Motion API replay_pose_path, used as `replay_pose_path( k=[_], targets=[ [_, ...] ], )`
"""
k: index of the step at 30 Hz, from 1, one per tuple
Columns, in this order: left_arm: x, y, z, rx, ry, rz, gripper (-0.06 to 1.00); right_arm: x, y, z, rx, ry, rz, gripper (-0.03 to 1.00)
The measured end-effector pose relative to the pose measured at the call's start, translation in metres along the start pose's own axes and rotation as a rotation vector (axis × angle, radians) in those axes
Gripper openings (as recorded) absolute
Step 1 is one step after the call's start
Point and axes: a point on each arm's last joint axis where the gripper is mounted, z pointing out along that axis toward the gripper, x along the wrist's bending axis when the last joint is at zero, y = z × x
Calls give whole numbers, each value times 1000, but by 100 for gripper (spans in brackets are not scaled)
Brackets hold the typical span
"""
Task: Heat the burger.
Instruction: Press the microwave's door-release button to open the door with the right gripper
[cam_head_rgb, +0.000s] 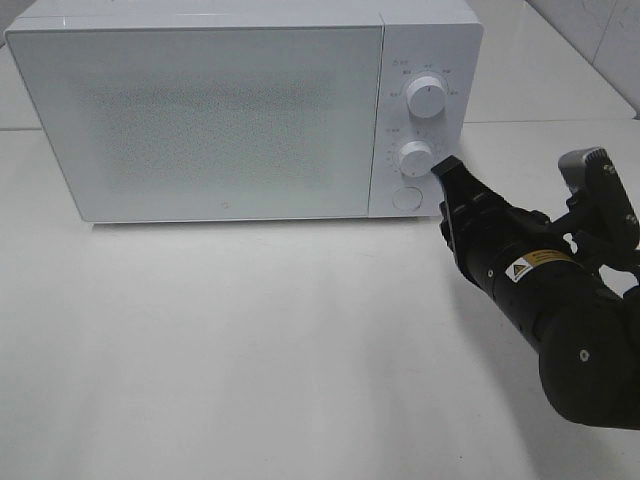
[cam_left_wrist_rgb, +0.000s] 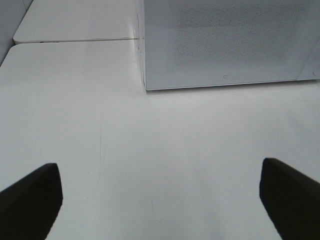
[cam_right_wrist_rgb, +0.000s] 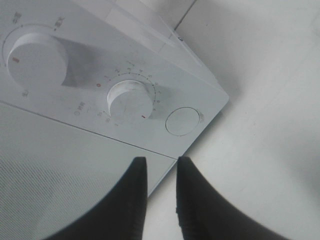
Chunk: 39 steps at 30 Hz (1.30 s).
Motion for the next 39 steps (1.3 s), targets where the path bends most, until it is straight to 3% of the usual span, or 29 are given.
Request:
replay_pose_path(
  k=[2, 8, 11, 21, 39],
  targets=[
    [0, 0, 0, 0, 0, 0, 99, 0, 0, 0, 0, 0, 143, 15],
    [0, 0, 0, 0, 0, 0, 99, -1, 0, 0, -1, -12, 359, 0],
    [0, 0, 0, 0, 0, 0, 99, -3, -1, 0, -4, -38, 431, 0],
    [0, 0, 0, 0, 0, 0, 99, -7, -2, 2, -19, -72, 477, 0],
    [0, 0, 0, 0, 0, 0, 99, -9, -20, 44, -57, -121, 555, 0]
  ],
)
